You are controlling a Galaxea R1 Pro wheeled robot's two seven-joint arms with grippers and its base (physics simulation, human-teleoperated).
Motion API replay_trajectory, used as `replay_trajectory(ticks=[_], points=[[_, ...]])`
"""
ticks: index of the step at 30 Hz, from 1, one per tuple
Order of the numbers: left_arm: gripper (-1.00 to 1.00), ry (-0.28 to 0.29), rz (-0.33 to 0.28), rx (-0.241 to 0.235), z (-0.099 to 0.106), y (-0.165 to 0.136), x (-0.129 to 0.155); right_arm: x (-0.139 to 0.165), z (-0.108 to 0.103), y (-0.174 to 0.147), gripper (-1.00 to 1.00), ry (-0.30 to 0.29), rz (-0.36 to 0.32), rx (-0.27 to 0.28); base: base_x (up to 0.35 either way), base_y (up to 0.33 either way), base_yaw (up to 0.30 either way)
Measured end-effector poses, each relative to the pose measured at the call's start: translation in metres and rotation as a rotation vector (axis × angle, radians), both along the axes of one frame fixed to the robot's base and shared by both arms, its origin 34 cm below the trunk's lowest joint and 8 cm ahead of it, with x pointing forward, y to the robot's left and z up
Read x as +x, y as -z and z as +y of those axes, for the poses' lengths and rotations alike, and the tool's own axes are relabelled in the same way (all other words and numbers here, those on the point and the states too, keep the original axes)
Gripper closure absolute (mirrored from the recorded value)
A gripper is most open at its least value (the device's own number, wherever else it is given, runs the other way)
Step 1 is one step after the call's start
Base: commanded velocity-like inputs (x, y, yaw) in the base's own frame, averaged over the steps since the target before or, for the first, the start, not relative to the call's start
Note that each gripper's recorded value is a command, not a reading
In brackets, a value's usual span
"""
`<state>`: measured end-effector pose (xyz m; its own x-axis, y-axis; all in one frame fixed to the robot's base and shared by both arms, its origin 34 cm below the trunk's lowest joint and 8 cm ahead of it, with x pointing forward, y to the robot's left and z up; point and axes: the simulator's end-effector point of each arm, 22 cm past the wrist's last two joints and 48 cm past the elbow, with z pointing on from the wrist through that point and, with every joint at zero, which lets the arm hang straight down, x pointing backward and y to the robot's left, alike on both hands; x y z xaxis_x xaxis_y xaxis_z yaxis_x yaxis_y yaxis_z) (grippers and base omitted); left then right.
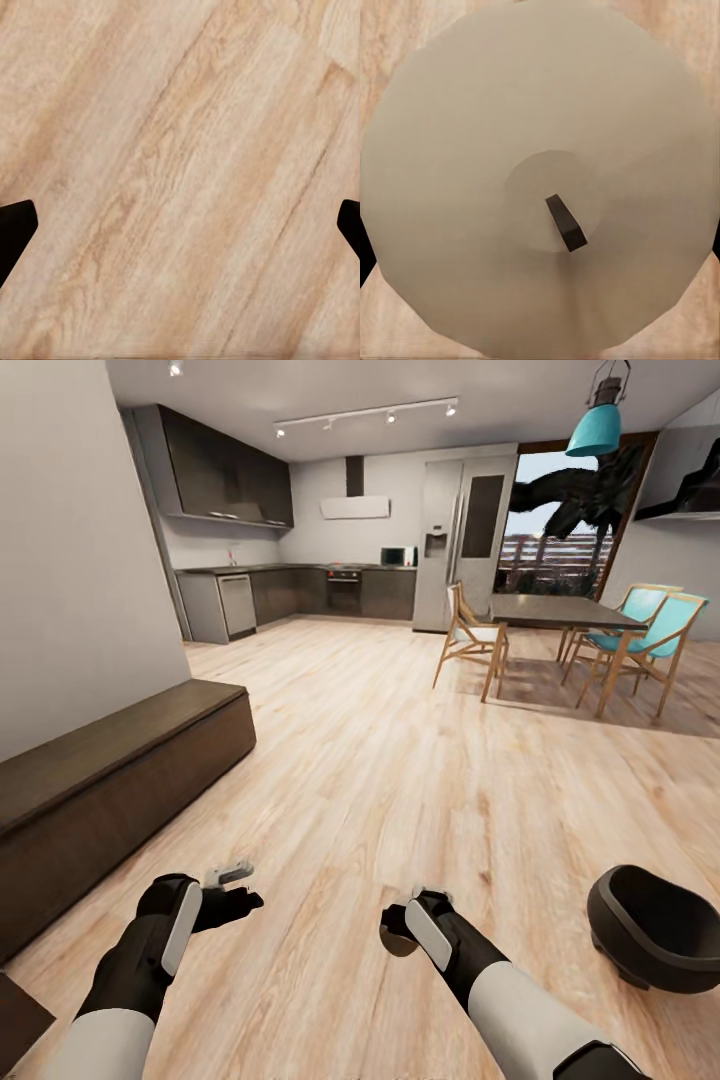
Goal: Place each of the two pumpkins and all three candles from the living room inside a cabinet in the living room (use any cabinet), then make sure every cabinet is closed, and position the cauldron so it is next to a table in the living room.
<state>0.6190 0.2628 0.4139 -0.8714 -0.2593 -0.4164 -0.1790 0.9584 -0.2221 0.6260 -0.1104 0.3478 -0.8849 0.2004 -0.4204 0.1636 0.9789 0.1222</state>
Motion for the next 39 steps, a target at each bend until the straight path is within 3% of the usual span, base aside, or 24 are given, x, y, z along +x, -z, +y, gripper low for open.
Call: replay_trajectory(ticks=[32,39], points=[[-1.00,-0.003,0.038,-0.009,-0.001,0.019,-0.005,-0.007,0.000,0.019,1.00,-0.001,0.037,-0.001,-0.003,-0.002,0.237],[-1.00,-0.002,0.045,-0.007,-0.001,0.007,-0.001,-0.004,0.000,0.008,1.00,-0.002,0.045,-0.002,0.000,0.000,0.237]])
